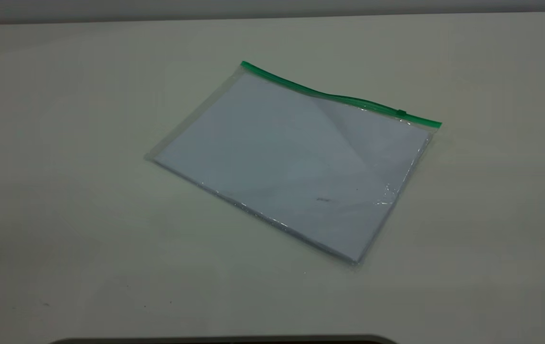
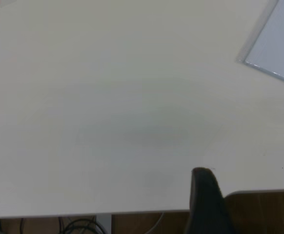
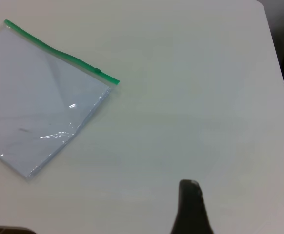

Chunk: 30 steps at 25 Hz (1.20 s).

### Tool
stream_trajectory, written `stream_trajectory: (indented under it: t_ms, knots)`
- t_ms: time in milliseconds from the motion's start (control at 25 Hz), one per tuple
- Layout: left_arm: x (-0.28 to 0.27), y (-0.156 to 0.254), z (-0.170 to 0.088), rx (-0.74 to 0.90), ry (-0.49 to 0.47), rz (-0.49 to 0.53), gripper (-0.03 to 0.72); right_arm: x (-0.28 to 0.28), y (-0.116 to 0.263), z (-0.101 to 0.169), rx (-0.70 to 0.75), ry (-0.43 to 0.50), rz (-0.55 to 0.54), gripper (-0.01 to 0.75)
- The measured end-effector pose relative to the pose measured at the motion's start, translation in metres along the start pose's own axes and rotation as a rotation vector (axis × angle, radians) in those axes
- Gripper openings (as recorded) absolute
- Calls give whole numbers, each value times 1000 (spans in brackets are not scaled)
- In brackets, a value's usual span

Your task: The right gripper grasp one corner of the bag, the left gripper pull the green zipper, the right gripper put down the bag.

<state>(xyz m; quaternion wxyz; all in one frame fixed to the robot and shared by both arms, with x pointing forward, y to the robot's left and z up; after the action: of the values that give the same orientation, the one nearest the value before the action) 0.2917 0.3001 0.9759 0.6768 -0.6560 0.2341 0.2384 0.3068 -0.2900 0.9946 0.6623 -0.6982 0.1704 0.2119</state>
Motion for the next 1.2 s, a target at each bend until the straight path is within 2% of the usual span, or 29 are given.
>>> stream_trajectory:
  t_ms: [320,560,840,1000,1200]
  knots:
    - [0,-3,0,-13,0,7,516,0,-1,4,10,-21,-7,578]
    - [9,-42,0,-53,15,41,516,-4,-28,15,47,-88,-42,578]
    - [61,-104,-4,-38,62,71,546,40,-56,14,68,-113,91,578]
    - [95,-120,-13,-60,125,142,579,76,-63,10,90,-109,172,578]
    - [140,-142,-23,-49,192,140,585,126,-68,15,139,-149,254,578]
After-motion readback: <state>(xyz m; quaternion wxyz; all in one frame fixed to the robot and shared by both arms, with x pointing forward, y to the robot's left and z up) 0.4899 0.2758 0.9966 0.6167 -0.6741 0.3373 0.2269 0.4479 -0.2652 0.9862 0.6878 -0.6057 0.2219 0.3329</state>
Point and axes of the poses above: a point on each arm's last joint axis where the gripper is mounted, x pointing out along that axis toward the gripper, z along the wrist's bending axis when the last joint is at zero, y = z × x, the point moved 9 cm from there along x, pointing out along that axis toward the gripper, and after that the axes turned 1 degree about -x, right-handed, at the moved point
